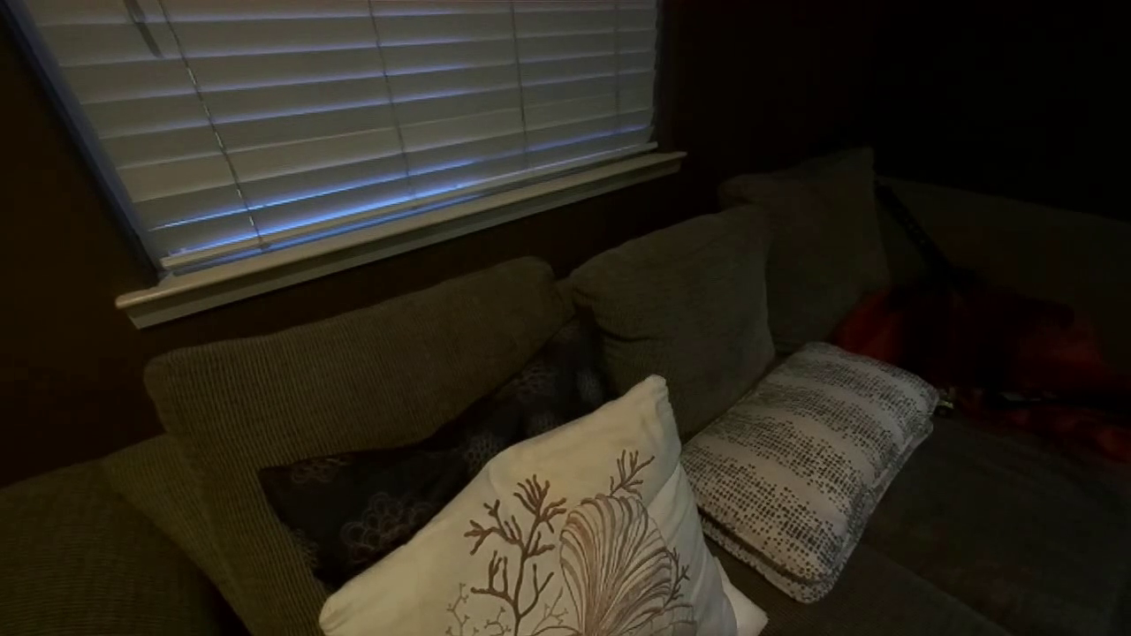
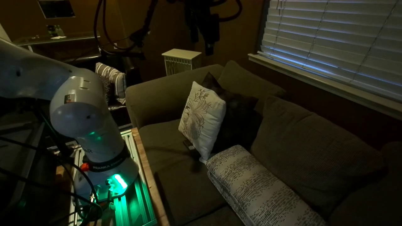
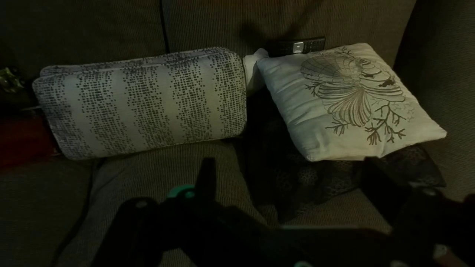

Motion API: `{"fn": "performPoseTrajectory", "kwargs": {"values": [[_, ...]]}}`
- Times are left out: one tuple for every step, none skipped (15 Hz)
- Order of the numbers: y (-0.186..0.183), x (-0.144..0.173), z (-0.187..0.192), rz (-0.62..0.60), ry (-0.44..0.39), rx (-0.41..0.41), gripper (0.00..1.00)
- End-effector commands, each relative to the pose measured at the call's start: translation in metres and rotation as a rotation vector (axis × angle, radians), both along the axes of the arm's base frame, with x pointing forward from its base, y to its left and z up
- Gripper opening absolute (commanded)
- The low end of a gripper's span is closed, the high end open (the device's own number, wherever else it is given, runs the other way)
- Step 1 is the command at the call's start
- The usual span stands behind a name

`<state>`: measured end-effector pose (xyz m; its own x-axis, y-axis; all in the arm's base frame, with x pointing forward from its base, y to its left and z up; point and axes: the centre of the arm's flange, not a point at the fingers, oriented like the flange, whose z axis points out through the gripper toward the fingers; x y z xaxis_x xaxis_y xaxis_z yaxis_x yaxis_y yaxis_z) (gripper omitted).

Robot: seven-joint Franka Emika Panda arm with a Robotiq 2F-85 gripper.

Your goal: Put the black and white pillow on the white pillows

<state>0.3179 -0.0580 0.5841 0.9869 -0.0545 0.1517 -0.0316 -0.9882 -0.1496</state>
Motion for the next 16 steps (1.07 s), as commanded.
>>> {"fn": "performPoseTrajectory", "kwargs": {"values": [[0.021, 0.033, -0.014, -0.058, 0.067, 0.075, 1.00], [0.030, 0.041, -0.019, -0.089, 0.089, 0.089, 1.00], [0.040, 0.051, -0.027, -0.102, 0.115, 0.098, 1.00], [0.050, 0.060, -0.034, -0.125, 0.141, 0.097, 1.00], [0.063, 0.071, -0.044, -0.152, 0.167, 0.083, 1.00], [0.075, 0.082, -0.053, -0.184, 0.187, 0.064, 1.00], [0.087, 0.090, -0.061, -0.208, 0.202, 0.041, 1.00], [0.100, 0.098, -0.069, -0.229, 0.218, 0.012, 1.00], [0.113, 0.107, -0.078, -0.237, 0.240, -0.021, 1.00], [0.124, 0.114, -0.086, -0.246, 0.261, -0.047, 1.00], [0.134, 0.121, -0.093, -0.254, 0.278, -0.073, 1.00], [0.145, 0.128, -0.102, -0.249, 0.294, -0.092, 1.00], [0.155, 0.134, -0.108, -0.248, 0.304, -0.112, 1.00], [0.163, 0.140, -0.117, -0.238, 0.309, -0.131, 1.00], [0.171, 0.146, -0.123, -0.237, 0.310, -0.147, 1.00], [0.176, 0.151, -0.129, -0.243, 0.297, -0.170, 1.00]]}}
